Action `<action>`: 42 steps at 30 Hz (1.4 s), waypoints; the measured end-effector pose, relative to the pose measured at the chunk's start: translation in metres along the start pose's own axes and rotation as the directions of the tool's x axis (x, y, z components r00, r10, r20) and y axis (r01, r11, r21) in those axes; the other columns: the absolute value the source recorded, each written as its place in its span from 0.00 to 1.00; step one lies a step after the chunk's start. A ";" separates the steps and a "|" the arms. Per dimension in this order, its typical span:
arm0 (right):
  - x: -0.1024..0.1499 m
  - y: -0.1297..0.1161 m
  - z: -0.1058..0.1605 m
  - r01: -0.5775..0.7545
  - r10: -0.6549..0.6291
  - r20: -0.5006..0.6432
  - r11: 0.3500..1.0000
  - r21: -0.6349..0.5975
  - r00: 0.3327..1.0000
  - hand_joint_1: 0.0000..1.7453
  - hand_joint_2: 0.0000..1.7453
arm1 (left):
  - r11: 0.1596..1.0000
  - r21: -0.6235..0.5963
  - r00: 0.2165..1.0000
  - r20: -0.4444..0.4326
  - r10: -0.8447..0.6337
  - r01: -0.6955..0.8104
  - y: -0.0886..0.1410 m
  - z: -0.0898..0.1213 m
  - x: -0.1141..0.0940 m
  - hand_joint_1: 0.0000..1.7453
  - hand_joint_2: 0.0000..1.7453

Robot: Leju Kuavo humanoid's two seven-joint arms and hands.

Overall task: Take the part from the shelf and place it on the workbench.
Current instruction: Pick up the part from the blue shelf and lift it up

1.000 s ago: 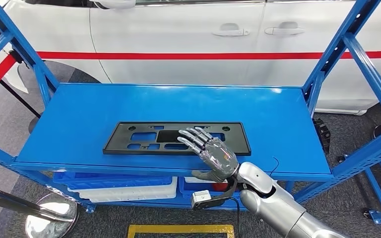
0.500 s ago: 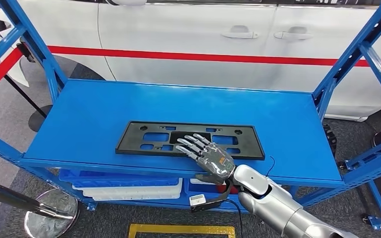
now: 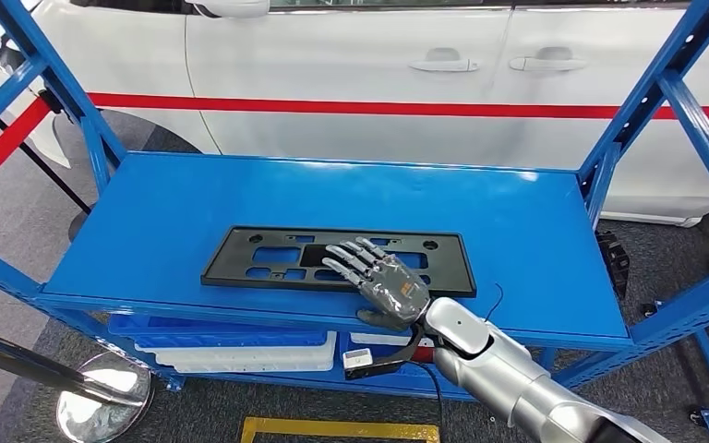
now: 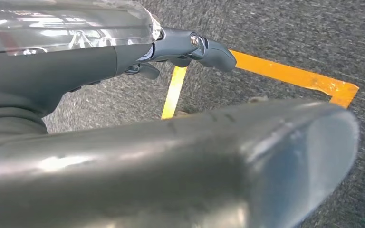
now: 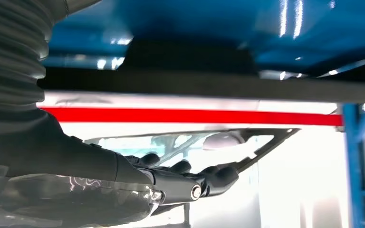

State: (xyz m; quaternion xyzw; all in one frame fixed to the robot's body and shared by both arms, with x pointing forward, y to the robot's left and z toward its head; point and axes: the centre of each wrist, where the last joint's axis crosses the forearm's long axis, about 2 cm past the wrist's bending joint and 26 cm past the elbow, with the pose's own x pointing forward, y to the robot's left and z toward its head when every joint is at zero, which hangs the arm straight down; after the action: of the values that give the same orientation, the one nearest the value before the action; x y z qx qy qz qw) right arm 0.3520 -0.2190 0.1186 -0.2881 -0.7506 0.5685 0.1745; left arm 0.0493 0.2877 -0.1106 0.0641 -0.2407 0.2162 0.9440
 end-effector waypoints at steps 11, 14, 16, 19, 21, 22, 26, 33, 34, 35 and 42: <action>-0.021 -0.007 0.010 -0.042 0.043 -0.010 0.999 0.027 0.999 0.00 1.00 | 1.000 0.002 1.000 -0.004 -0.002 0.002 0.001 0.001 -0.002 0.00 0.00; -0.022 -0.009 0.007 -0.036 0.036 -0.013 0.999 0.025 0.999 0.00 1.00 | 1.000 0.000 1.000 -0.001 -0.004 0.004 0.000 0.000 0.000 0.00 0.00; -0.021 -0.009 0.005 -0.025 0.025 -0.018 1.000 0.017 1.000 0.00 1.00 | 1.000 0.000 1.000 0.001 -0.006 0.006 0.000 0.000 0.001 0.00 0.00; -0.023 -0.010 0.003 -0.017 0.018 -0.023 1.000 0.009 1.000 0.00 1.00 | 1.000 0.000 1.000 -0.002 -0.008 0.008 0.000 0.000 0.000 0.00 0.00; -0.026 -0.013 0.001 -0.029 0.029 -0.021 1.000 0.004 0.999 0.00 1.00 | 1.000 0.001 1.000 -0.004 -0.008 0.008 0.000 0.000 0.001 0.00 0.00; -0.027 -0.015 -0.001 -0.045 0.045 -0.019 0.999 0.003 0.999 0.00 1.00 | 1.000 0.001 1.000 -0.004 -0.008 0.008 0.000 -0.001 0.001 0.00 0.00; -0.026 -0.015 -0.005 -0.199 0.199 0.008 0.979 0.034 0.980 0.00 1.00 | 1.000 0.005 1.000 -0.005 -0.009 0.009 -0.001 -0.001 0.004 0.00 0.00; -0.031 -0.004 0.002 -0.447 0.446 0.032 0.889 0.104 0.895 0.00 1.00 | 1.000 0.003 1.000 0.004 -0.015 0.015 -0.001 -0.001 0.004 0.00 0.00; -0.033 -0.003 0.002 -0.462 0.462 0.030 0.879 0.118 0.886 0.00 1.00 | 1.000 0.003 1.000 0.003 -0.017 0.017 -0.001 -0.001 0.003 0.00 0.00; -0.036 -0.003 0.002 -0.475 0.476 0.027 0.870 0.130 0.879 0.00 1.00 | 1.000 0.002 1.000 0.003 -0.018 0.018 -0.001 -0.001 0.003 0.00 0.00; -0.050 -0.004 0.000 -0.562 0.581 -0.008 0.791 0.242 0.814 0.00 1.00 | 1.000 0.004 1.000 0.000 -0.019 0.019 -0.002 -0.001 0.003 0.00 0.00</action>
State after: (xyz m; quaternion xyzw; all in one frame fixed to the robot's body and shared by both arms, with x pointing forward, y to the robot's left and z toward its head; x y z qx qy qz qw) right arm 0.3900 -0.2515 0.1254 -0.5024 -0.5499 0.6648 0.0570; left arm 0.0532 0.2878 -0.1101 0.0680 -0.2396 0.2079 0.9459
